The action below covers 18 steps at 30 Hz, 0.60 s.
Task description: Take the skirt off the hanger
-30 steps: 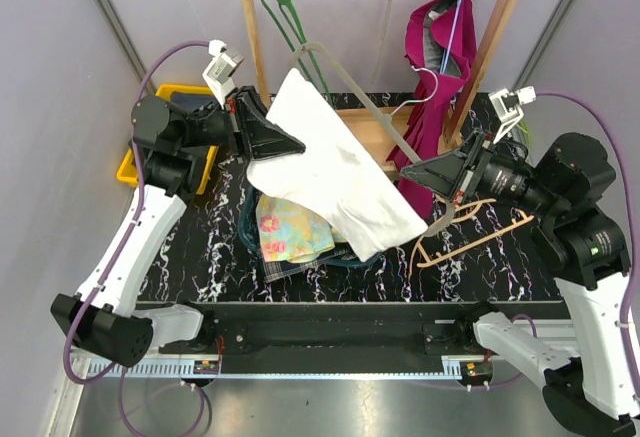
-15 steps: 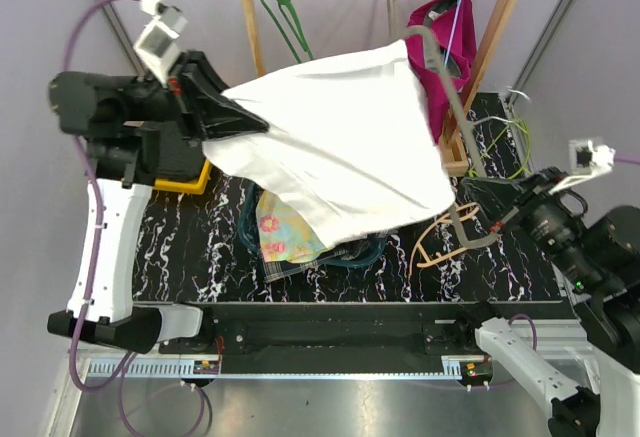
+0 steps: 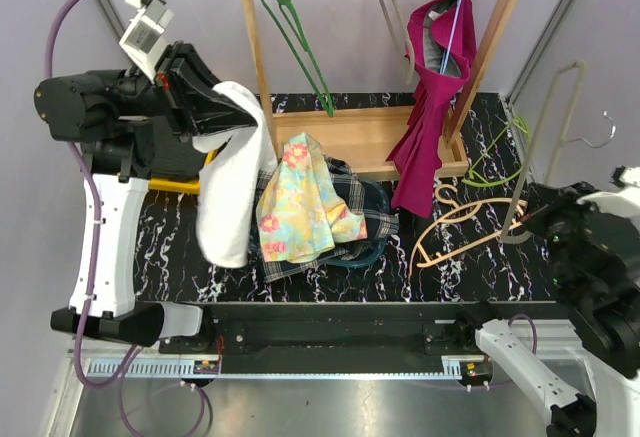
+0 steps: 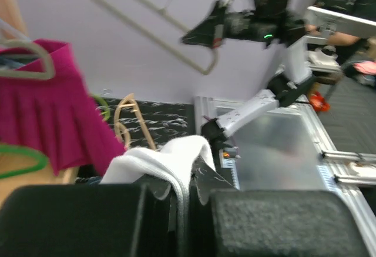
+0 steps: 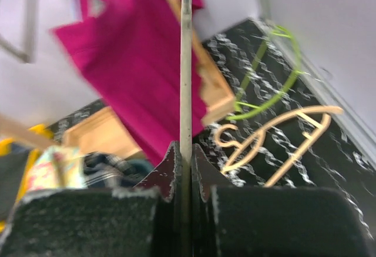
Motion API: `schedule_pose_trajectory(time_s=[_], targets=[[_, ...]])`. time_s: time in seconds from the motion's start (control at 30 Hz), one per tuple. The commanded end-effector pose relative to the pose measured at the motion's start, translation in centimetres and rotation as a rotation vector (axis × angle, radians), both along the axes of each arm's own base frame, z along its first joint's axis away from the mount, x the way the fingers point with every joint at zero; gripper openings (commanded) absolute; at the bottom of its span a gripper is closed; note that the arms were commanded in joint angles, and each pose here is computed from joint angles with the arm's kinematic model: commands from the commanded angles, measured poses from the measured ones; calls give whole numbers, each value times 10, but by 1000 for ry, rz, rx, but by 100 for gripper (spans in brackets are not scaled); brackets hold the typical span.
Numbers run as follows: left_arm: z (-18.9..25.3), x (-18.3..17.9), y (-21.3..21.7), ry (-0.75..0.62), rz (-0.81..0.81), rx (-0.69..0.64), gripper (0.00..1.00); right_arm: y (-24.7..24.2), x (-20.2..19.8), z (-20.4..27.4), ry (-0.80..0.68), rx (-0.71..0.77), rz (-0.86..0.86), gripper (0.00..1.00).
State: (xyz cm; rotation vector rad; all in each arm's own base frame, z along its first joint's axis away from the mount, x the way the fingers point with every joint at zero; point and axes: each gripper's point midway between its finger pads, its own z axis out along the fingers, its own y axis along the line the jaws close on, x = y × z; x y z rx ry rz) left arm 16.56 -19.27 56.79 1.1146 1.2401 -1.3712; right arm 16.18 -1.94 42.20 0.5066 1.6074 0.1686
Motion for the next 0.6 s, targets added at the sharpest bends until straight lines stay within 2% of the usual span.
schedule_pose_trajectory(time_s=[0.0,0.17,0.2,0.27,0.3,0.4,0.57], targets=[[40,-29,-22,-111,-89,-78,8,-16,29,-48,144,-28,-198,0],[24,-15,-35,-27,-114,-69,8,-16,62,-101,181,-38,-302,0],[3,-2,-41,11,-114,-55,8,-14,71,-98,132,-8,-309,0],[-20,5,-44,62,-95,-41,8,-12,82,-114,127,-23,-319,0],[-51,21,-49,104,-76,-9,8,-8,93,-105,65,1,-312,0],[-100,48,-57,116,4,55,7,-2,113,-110,75,-40,-307,0],[-148,105,-60,80,192,152,5,4,136,-119,118,-37,-335,0]])
